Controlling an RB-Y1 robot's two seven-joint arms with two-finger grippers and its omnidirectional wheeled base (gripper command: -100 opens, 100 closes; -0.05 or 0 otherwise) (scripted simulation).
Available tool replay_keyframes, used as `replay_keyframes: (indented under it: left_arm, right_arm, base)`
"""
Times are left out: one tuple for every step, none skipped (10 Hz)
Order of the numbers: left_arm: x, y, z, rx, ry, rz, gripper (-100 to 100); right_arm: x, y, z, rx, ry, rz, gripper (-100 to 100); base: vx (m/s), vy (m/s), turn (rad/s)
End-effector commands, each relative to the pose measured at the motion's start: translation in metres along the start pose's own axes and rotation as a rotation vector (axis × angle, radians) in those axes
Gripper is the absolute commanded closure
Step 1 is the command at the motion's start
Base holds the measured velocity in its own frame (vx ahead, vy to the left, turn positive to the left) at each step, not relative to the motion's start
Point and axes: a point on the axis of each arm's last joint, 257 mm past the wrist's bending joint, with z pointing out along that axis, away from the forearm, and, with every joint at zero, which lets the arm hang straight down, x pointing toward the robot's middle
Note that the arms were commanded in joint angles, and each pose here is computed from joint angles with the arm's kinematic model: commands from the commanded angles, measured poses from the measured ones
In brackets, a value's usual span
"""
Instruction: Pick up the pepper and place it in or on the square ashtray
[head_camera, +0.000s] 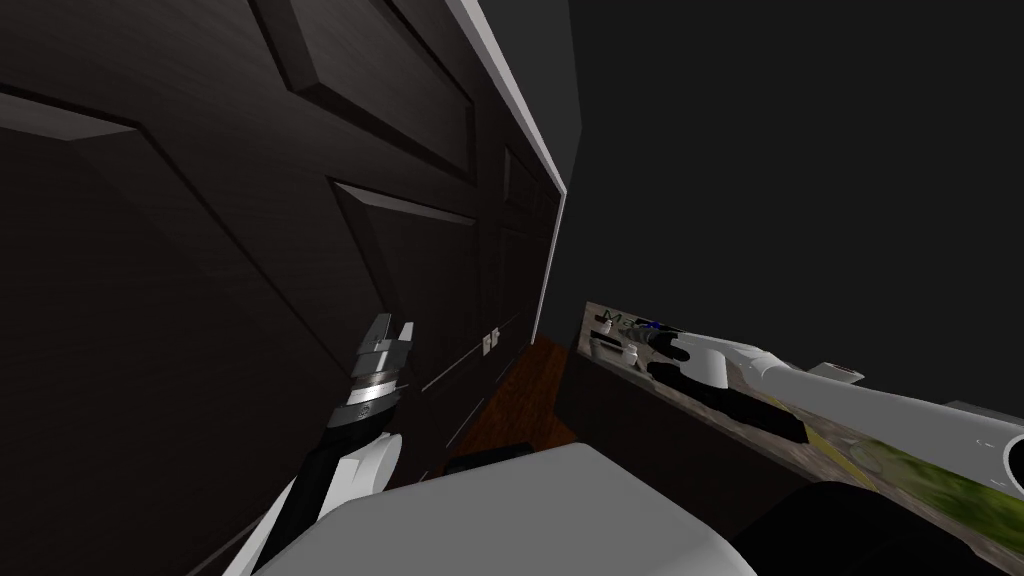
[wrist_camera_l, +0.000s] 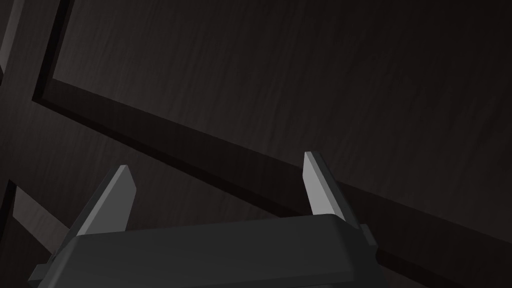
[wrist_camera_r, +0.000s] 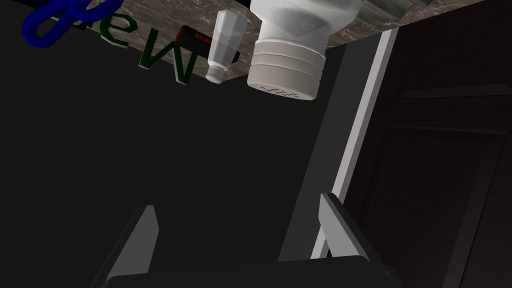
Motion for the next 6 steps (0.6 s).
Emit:
replay_keyframes:
  left_arm:
    - [0.0,0.0,0.0,0.0,0.0,0.0,0]
    - [0.0002,0.0002,-0.0001,0.0,0.0,0.0,0]
    - [0.0002,0.0002,-0.0001,-0.001,0.0,0.0,0]
    - [0.0002,0.0002,-0.0001,-0.001,0.0,0.0,0]
    - [0.0002,0.0002,-0.0001,-0.001,0.0,0.0,0]
    - [0.0002,0.0002,-0.0001,-0.001,0.0,0.0,0]
  right_arm:
    - [0.0,0.0,0.0,0.0,0.0,0.0,0]
    - [0.0001,0.0,0.0,0.0,0.0,0.0,0]
    - [0.0001,0.0,0.0,0.0,0.0,0.0,0]
    - [0.0001,0.0,0.0,0.0,0.0,0.0,0]
    - [0.0001,0.0,0.0,0.0,0.0,0.0,0]
    - [0.0001,0.0,0.0,0.0,0.0,0.0,0]
  base:
    - [0.0,0.0,0.0]
    - [0.0,0.0,0.0]
    - [0.0,0.0,0.0]
    - [0.0,0.0,0.0]
    - [0.0,0.0,0.0]
    - [0.0,0.0,0.0]
